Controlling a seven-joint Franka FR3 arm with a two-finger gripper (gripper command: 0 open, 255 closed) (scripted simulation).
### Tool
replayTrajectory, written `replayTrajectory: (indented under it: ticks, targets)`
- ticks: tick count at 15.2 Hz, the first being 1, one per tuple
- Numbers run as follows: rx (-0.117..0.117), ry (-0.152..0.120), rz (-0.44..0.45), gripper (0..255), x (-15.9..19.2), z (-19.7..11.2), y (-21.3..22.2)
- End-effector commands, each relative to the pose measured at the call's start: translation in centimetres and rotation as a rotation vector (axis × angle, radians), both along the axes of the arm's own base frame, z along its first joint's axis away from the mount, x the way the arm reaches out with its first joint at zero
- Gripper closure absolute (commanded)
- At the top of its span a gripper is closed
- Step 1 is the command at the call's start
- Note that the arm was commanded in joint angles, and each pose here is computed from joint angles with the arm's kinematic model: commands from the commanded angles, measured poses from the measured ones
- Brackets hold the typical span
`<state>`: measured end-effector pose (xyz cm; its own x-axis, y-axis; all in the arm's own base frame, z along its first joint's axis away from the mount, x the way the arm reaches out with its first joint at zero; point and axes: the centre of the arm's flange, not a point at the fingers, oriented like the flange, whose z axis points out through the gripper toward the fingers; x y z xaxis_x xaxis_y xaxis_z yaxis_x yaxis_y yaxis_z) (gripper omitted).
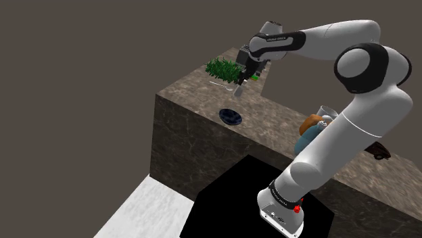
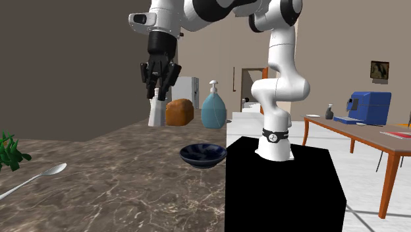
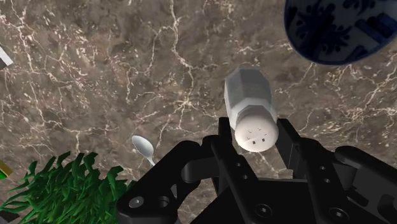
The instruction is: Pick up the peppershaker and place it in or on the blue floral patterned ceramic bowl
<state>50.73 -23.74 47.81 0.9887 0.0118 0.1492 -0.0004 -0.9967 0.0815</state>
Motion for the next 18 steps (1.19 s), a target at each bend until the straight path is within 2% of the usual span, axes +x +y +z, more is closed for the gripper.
replayTrajectory:
  ticks: [1, 9, 18]
  targets:
    - [-0.001, 0.0, 0.0, 255, -1.2, 0.7, 2.2]
    - [-0.001, 0.0, 0.0, 255, -6.7, 3.2, 11.3]
    - [-0.001, 0.0, 0.0, 255, -6.7, -1.5, 11.3]
